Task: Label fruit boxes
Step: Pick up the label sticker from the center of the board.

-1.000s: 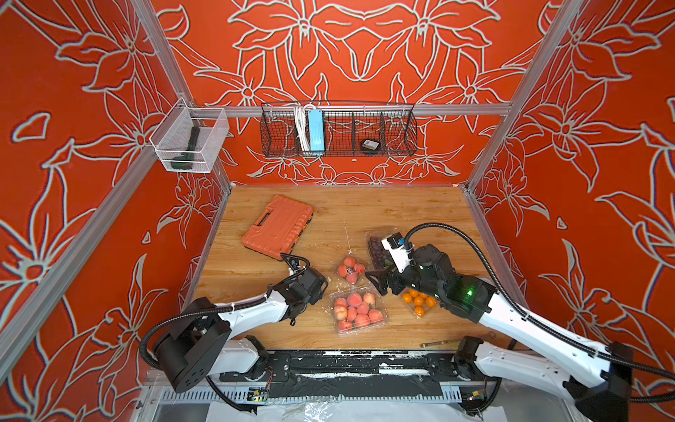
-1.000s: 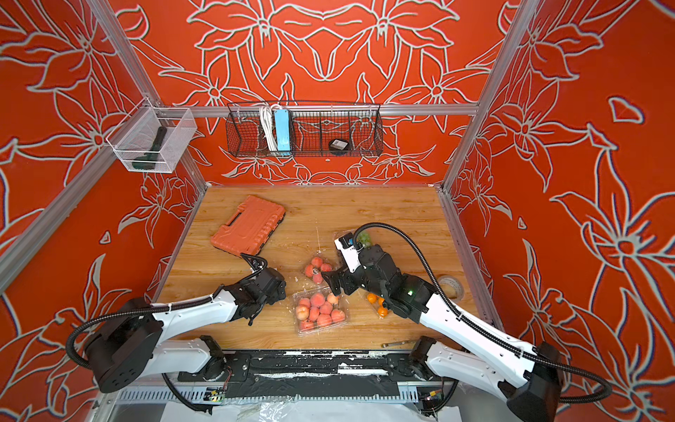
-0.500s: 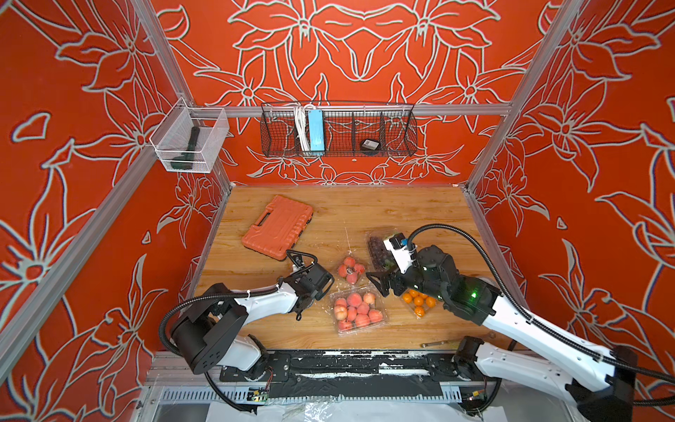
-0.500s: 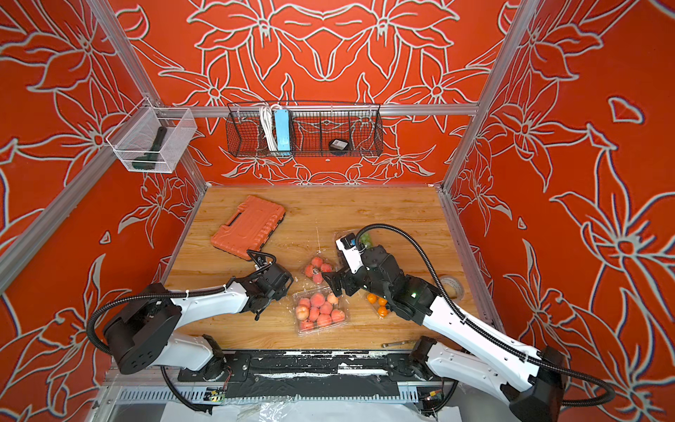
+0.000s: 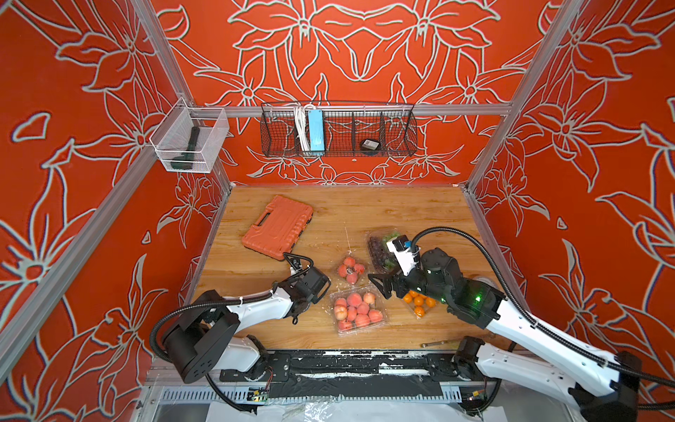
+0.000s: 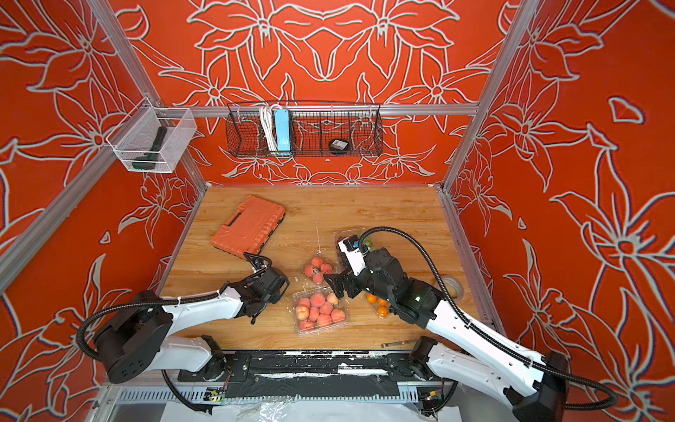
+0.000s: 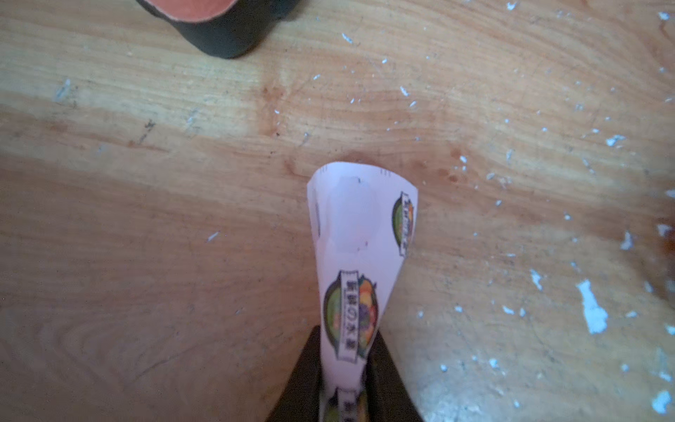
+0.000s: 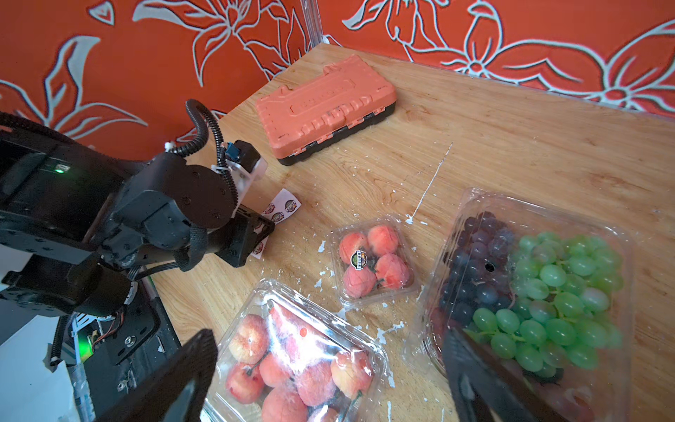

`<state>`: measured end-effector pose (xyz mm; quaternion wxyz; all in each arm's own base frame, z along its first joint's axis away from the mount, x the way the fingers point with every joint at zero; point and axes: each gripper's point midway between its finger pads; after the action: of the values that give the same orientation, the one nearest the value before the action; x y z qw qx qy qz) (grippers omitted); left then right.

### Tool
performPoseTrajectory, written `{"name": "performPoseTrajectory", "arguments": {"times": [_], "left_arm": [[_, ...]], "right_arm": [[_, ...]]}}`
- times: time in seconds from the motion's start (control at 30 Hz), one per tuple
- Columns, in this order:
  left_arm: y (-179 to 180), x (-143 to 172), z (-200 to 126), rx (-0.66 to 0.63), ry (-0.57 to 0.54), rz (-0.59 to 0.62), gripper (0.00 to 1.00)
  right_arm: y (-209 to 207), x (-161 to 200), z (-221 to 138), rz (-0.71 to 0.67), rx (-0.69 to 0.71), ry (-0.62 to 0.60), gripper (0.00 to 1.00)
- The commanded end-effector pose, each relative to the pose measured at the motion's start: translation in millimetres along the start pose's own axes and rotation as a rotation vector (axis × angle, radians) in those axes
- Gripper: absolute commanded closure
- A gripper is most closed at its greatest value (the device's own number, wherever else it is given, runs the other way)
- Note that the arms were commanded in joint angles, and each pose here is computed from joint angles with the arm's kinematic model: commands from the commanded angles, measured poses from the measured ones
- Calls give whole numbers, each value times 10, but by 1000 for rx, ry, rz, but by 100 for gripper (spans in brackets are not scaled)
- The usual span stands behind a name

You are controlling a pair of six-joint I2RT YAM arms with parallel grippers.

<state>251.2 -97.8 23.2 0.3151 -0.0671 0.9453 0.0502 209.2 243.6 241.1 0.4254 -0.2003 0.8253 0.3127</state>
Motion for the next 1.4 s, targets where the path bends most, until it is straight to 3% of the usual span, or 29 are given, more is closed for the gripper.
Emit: {"name": "performPoseTrajectory", "arguments": {"times": [0.0, 0.17, 0.33, 0.47, 0.53, 0.8, 1.0, 1.37], "left_arm": [[10, -199, -193, 47, -85, -10, 79], [-232, -746, -775, 312, -333, -41, 80], [-507, -1216, -1535, 559, -590, 66, 77], [-837, -1360, -2140, 858, -783, 142, 77], [-921, -1407, -2339, 942, -840, 162, 77], [-1081, -1477, -2594, 1046, -910, 226, 76], [-1075, -1465, -2679, 1074, -935, 237, 76], [-1105, -1445, -2665, 1086, -919, 243, 76]], "right_arm": [[52, 4, 11, -5, -31, -12, 2], [176, -206, 13, 9, -98, -103, 2], [537, -398, 0, -32, -284, -131, 2], [762, -595, -29, -72, -396, -163, 2], [840, -684, -28, -82, -447, -179, 5], [972, -956, -89, -81, -539, -244, 23], [914, -1095, 41, -8, -581, -232, 31], [1014, -1197, 99, 12, -642, -224, 63]]}}
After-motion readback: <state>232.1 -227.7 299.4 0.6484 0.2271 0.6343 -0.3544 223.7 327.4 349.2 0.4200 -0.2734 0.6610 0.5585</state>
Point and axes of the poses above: each gripper's point midway between its finger pads, its own z axis out along the fingers, its own y axis along the line the jaws close on, x = y × z, and after that the axes turned 8 degrees about z, right-handed
